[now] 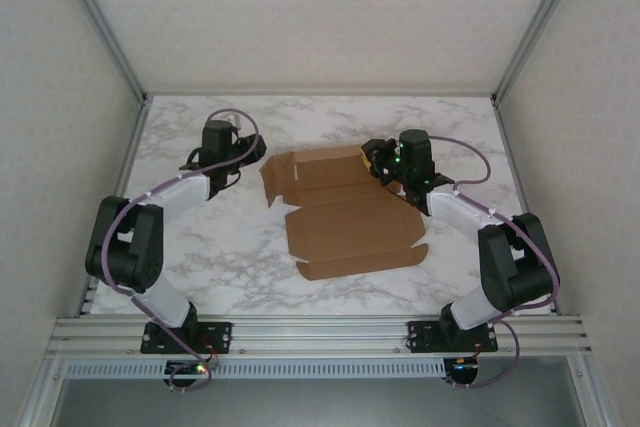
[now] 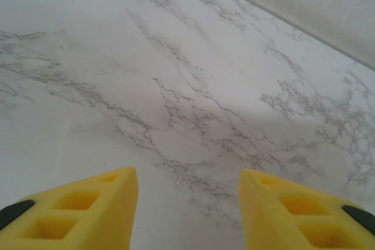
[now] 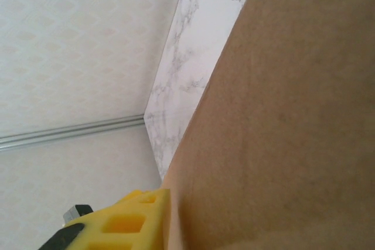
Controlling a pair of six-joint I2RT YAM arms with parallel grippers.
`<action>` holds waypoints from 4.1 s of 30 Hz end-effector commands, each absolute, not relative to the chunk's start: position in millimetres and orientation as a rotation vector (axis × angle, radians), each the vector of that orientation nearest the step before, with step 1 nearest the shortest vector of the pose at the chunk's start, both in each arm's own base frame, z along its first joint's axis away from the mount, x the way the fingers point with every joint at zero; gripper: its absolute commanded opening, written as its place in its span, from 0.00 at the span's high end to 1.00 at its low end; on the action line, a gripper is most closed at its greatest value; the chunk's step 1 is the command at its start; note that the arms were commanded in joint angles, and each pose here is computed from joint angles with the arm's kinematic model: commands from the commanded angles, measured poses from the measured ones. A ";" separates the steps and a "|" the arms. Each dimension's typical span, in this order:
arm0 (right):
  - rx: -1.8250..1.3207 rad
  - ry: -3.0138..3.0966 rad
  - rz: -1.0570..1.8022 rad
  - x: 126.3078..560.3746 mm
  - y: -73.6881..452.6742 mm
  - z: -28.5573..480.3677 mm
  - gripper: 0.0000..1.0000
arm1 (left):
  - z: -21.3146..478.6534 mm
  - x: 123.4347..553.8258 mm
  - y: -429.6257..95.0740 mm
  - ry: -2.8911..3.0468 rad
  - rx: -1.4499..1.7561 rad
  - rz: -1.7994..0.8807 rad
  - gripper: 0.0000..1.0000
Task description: Fold the paper box
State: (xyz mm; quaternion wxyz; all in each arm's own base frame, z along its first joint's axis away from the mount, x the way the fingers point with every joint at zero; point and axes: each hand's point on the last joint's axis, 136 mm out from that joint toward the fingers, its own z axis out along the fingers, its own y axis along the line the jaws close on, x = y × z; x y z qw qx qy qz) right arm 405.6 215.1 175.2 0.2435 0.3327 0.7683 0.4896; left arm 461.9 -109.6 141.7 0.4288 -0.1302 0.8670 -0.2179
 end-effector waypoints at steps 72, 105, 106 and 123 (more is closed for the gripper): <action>0.917 2.095 1.329 426.0 193.2 184.9 0.95 | 145.1 377.5 -243.7 2.111 0.536 -0.713 0.52; 0.898 2.107 1.353 419.2 199.5 186.1 0.95 | 145.9 386.8 -261.3 1.950 0.349 -0.528 0.51; 0.900 2.108 1.353 419.0 199.4 186.0 0.95 | 146.0 387.8 -258.3 1.944 0.328 -0.516 0.51; 0.894 2.115 1.350 410.7 204.6 191.6 0.94 | 123.2 389.0 -259.2 1.957 0.258 -0.477 0.54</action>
